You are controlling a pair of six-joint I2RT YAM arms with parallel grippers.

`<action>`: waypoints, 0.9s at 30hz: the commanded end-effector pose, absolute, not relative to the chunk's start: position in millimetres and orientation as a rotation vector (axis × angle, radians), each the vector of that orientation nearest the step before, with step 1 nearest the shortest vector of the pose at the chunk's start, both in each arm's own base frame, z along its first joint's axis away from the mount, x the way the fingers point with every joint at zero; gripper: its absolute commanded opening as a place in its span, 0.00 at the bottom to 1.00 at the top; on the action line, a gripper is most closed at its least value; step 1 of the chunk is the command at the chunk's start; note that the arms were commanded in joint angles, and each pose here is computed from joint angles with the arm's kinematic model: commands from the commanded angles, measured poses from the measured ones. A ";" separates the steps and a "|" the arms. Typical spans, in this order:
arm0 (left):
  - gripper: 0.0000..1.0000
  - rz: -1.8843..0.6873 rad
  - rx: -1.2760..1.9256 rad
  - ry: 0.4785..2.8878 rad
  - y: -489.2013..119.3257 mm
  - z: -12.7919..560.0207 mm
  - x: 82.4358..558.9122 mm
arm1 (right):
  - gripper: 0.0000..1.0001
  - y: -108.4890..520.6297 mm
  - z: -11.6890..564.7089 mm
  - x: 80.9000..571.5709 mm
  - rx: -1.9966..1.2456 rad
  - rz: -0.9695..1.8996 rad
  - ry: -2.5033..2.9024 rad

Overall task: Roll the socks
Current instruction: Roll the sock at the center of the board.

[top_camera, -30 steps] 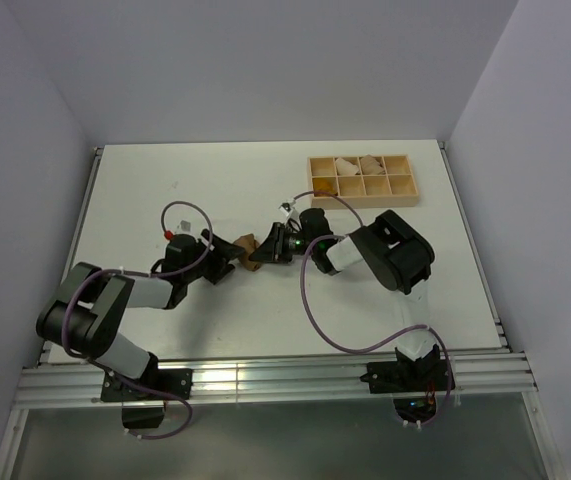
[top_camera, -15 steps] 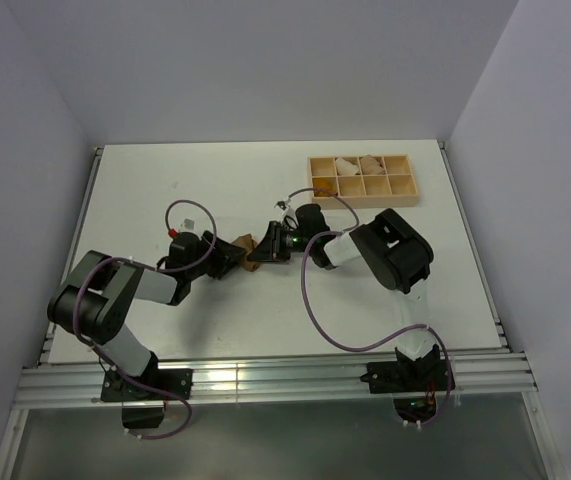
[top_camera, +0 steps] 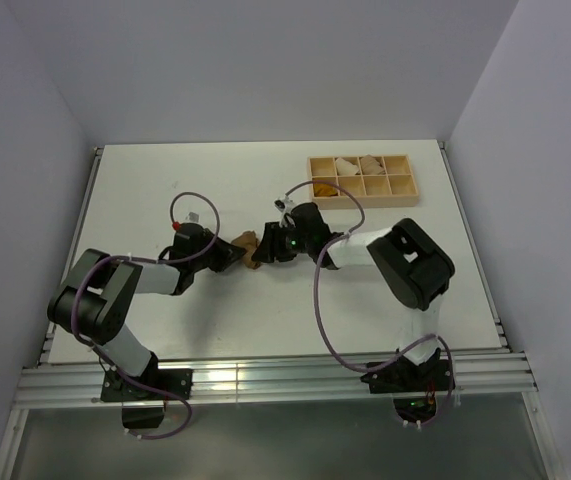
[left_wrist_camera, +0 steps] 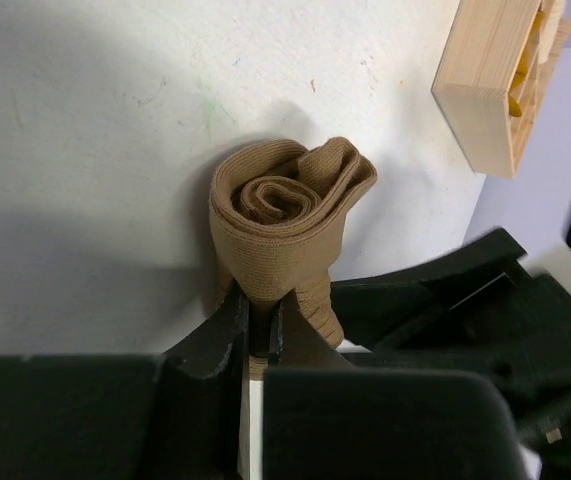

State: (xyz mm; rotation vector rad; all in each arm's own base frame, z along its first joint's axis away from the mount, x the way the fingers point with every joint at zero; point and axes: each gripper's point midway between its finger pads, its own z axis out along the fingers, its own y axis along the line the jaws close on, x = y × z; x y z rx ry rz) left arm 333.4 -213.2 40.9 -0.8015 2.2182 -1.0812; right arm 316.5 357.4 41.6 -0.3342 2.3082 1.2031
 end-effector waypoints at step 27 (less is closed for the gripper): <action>0.00 -0.910 -0.816 2.422 -206.1 14.9 323.0 | 0.67 382.2 73.8 309.3 -0.921 0.381 1.783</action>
